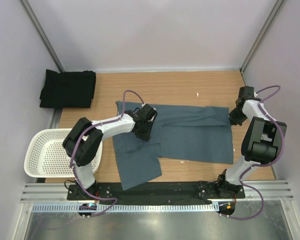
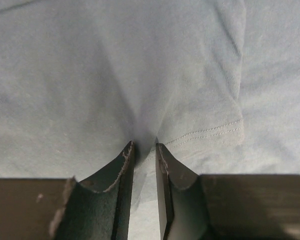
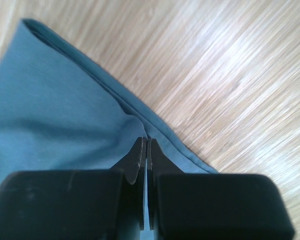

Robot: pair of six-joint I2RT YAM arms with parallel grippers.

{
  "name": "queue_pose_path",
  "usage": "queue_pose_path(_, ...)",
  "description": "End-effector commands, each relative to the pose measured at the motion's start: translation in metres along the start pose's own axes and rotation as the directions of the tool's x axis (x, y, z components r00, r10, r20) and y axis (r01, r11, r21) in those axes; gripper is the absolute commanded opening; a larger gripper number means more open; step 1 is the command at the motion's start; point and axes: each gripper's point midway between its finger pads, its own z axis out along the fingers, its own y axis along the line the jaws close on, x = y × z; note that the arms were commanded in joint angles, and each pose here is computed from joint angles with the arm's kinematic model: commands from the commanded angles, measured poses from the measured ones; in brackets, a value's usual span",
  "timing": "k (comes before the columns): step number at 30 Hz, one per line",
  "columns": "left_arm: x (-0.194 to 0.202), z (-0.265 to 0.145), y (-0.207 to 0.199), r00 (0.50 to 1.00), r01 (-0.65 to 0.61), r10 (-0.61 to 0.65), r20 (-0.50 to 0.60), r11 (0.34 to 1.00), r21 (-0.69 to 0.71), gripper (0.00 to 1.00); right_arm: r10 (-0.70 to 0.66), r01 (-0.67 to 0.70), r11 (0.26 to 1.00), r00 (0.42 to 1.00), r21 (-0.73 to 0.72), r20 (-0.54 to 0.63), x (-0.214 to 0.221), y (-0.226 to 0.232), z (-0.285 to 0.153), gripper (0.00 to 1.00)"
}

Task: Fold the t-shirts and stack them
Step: Fold the tshirt

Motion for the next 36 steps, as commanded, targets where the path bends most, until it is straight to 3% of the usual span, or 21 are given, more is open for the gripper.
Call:
queue_pose_path(1, -0.017, -0.024, -0.016, 0.999, -0.021, 0.017, 0.050, 0.997, 0.070, 0.25, -0.047, 0.047, 0.999, 0.989, 0.005, 0.138, -0.040, 0.001, -0.029, 0.01)
queue_pose_path(9, -0.032, -0.053, -0.037, 0.995, -0.037, 0.023, 0.098, 0.988, 0.150, 0.40, -0.107, 0.106, 0.994, 0.978, 0.020, 0.179, -0.047, -0.005, -0.042, 0.01)
queue_pose_path(12, -0.036, -0.055, -0.050, 0.994, -0.053, 0.035, 0.106, 0.985, 0.167, 0.41, -0.109, 0.106, 0.994, 0.982, 0.026, 0.157, -0.037, -0.009, -0.034, 0.01)
queue_pose_path(19, -0.025, -0.039, -0.091, 0.994, -0.097, 0.084, 0.077, 0.979, 0.181, 0.40, -0.080, 0.075, 0.996, 0.989, 0.041, 0.125, -0.023, -0.013, -0.017, 0.01)
queue_pose_path(28, -0.001, -0.011, -0.078, 1.000, -0.020, 0.020, -0.002, 1.000, 0.013, 0.36, -0.077, 0.071, 0.996, 0.988, 0.049, 0.131, -0.025, -0.014, -0.015, 0.01)
queue_pose_path(36, -0.011, -0.002, -0.090, 0.999, -0.015, 0.014, 0.038, 1.000, 0.014, 0.35, -0.077, 0.072, 0.996, 0.989, 0.043, 0.126, -0.022, -0.014, -0.016, 0.01)
